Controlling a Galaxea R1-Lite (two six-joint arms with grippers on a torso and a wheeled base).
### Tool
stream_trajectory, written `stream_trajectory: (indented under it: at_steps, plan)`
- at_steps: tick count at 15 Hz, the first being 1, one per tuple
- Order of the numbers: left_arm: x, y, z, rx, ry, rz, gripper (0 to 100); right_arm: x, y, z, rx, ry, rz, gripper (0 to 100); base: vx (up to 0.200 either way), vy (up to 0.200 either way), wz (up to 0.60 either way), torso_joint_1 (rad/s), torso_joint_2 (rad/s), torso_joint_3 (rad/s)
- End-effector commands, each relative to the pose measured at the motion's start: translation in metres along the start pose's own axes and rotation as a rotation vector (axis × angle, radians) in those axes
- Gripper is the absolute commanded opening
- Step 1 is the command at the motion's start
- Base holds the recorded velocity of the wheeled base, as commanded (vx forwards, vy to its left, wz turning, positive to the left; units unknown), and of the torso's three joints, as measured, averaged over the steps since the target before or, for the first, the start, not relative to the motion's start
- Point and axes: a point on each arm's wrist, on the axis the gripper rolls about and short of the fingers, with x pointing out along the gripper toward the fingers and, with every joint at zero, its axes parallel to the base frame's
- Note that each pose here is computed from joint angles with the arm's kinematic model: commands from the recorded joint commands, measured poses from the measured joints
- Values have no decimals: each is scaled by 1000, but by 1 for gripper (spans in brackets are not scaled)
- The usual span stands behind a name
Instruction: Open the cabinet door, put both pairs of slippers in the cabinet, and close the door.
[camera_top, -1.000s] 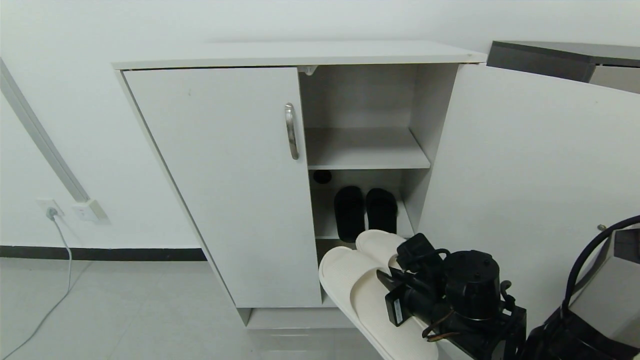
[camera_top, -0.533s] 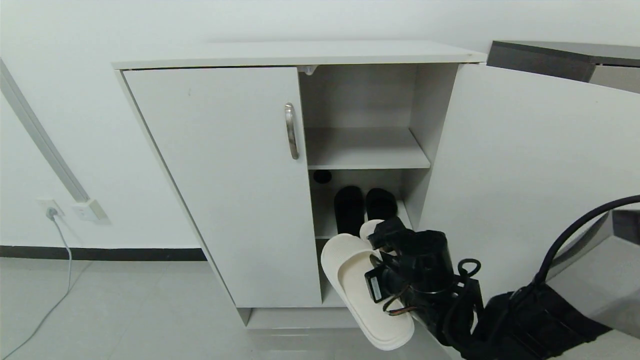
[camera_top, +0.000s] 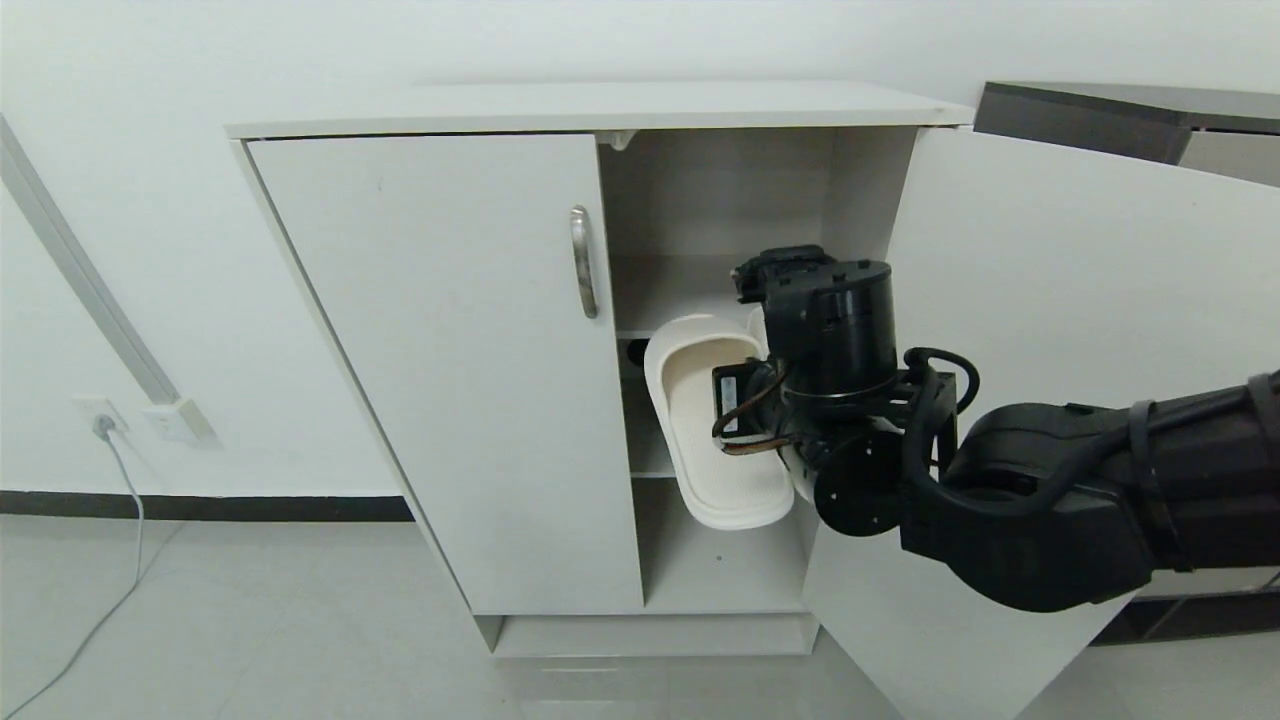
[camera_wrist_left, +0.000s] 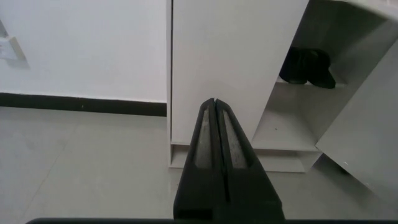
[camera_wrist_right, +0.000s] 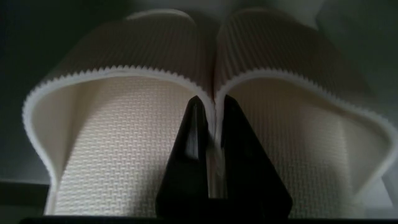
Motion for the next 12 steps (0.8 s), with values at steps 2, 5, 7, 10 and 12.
stream_trajectory:
  at_steps: [2,5,7,10,12]
  plan:
    - [0,0,0,-1,1,1,0,1,2,11,12,-14,-2,0,0,0,0,0,0,0]
    - [0,0,0,-2,0,1,0,7,5,3,1,0,-5,0,0,0,0,0,0,0]
    - [0,0,0,-2,1,1,0,8,4,3,1,2,-8,0,100,0,0,4,4,4]
    - [0,0,0,-2,0,1,0,10,2,2,0,4,-15,0,200,0,0,-2,7,5]
    - [0,0,0,-2,1,1,0,11,0,2,2,3,-21,0,200,0,0,0,5,0]
